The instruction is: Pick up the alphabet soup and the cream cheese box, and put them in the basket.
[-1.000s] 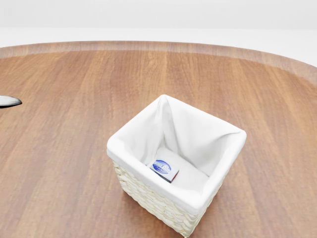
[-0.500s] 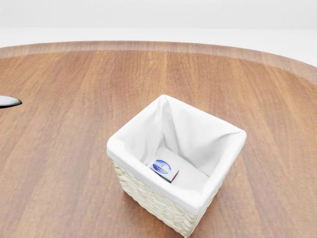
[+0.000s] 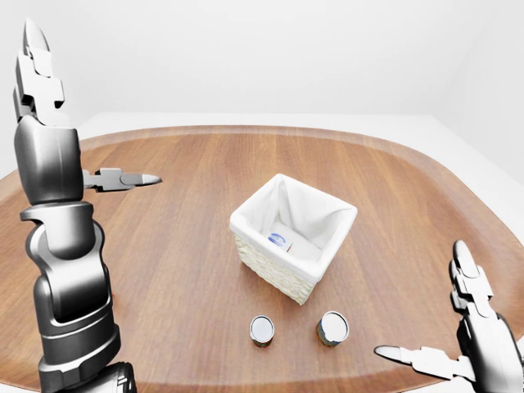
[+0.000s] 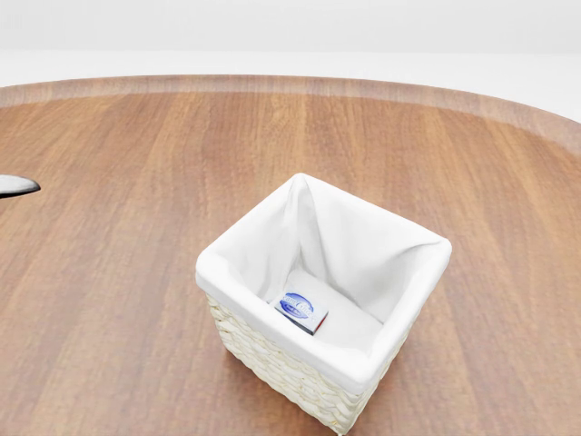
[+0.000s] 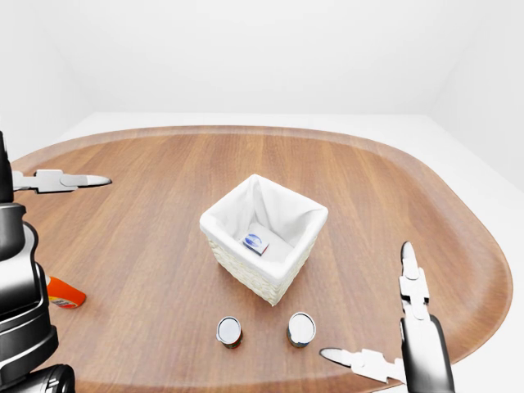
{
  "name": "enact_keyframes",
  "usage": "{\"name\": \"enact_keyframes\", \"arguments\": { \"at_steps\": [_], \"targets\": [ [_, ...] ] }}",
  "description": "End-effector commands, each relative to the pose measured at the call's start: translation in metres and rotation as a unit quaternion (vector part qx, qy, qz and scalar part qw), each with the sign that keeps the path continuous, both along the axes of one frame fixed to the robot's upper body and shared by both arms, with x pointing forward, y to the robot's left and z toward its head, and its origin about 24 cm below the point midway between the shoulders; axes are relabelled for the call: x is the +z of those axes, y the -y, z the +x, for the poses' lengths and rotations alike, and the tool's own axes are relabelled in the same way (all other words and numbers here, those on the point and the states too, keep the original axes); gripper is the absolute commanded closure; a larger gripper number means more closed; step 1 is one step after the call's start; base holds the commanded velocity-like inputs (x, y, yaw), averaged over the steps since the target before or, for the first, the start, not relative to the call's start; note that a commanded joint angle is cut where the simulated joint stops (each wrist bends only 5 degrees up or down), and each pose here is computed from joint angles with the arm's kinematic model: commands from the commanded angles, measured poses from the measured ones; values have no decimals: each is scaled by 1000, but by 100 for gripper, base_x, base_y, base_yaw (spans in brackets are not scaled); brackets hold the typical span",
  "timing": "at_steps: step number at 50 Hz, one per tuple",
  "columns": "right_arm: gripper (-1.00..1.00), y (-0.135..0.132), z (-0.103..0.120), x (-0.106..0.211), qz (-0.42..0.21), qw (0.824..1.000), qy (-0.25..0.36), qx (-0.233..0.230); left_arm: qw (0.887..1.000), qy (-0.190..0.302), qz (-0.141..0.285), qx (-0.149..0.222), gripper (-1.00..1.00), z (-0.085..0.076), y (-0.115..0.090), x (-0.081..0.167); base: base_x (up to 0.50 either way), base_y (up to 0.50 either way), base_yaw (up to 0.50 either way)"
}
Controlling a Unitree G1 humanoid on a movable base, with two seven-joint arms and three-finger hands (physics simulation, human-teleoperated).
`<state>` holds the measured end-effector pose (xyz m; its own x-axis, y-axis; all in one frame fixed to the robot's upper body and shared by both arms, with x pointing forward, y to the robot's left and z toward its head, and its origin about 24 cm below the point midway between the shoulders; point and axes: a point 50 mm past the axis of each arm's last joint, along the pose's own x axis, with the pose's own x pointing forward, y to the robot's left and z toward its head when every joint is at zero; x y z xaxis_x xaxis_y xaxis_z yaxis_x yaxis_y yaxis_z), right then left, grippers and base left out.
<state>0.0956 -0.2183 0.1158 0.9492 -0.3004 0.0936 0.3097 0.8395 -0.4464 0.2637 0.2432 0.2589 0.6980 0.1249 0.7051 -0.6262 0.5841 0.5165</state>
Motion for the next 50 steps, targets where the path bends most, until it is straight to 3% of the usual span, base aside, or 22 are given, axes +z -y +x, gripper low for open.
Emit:
{"name": "enact_keyframes", "arguments": {
  "at_steps": [1,14,22,38,50],
  "targets": [
    [-100,-3,-1,-14,14,999,-40,20,1000,3,-1,-1,-100,-1,0,1,0,0,0],
    [-100,-17,2,-29,63,997,-45,24,1000,5,-1,-5,-100,-1,0,2,0,0,0],
    [-100,-31,5,-43,103,994,-39,-16,1000,3,-1,-4,-100,-1,0,2,0,0,0],
    [-100,-37,9,-38,75,997,-9,3,1000,4,-3,-3,-100,-1,0,1,0,0,0],
    [-100,-42,5,-57,73,997,-40,0,1000,6,-1,-3,-100,-1,0,3,0,0,0]
  ]
}}
